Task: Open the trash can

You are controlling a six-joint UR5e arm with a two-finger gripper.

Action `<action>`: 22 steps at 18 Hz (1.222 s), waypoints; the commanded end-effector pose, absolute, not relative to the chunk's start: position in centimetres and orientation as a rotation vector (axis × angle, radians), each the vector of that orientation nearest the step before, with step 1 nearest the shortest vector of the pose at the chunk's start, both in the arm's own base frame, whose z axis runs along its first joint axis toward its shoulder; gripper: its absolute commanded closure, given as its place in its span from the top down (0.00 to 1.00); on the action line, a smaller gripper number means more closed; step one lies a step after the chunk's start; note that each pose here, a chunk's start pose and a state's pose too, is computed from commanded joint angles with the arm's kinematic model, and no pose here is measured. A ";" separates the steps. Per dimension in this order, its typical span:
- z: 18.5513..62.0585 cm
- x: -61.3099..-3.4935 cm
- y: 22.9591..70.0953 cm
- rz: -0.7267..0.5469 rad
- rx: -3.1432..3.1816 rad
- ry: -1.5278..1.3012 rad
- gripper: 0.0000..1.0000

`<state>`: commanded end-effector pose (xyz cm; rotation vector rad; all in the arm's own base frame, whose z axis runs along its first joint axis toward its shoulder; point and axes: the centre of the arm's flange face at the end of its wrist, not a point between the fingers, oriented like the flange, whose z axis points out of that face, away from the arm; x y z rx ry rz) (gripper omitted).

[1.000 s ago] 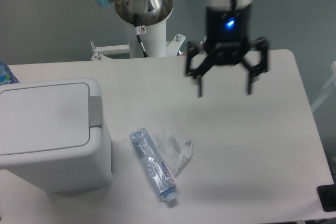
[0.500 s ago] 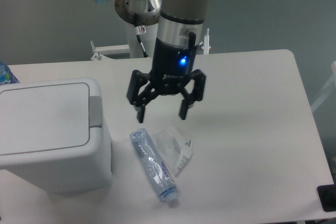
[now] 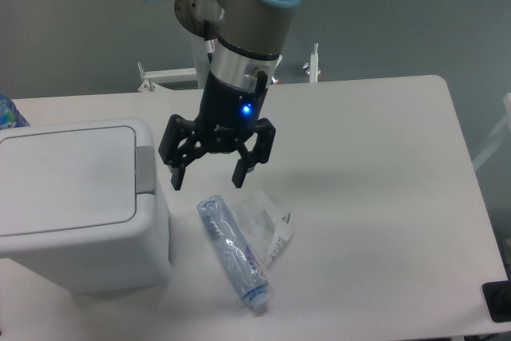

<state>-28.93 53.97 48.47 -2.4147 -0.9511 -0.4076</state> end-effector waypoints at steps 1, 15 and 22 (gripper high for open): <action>48.5 -28.8 54.0 -0.408 -2.416 -0.949 1.00; 47.4 -27.8 54.3 -0.421 -2.439 -0.940 1.00; 47.4 -27.3 54.4 -0.421 -2.443 -0.926 1.00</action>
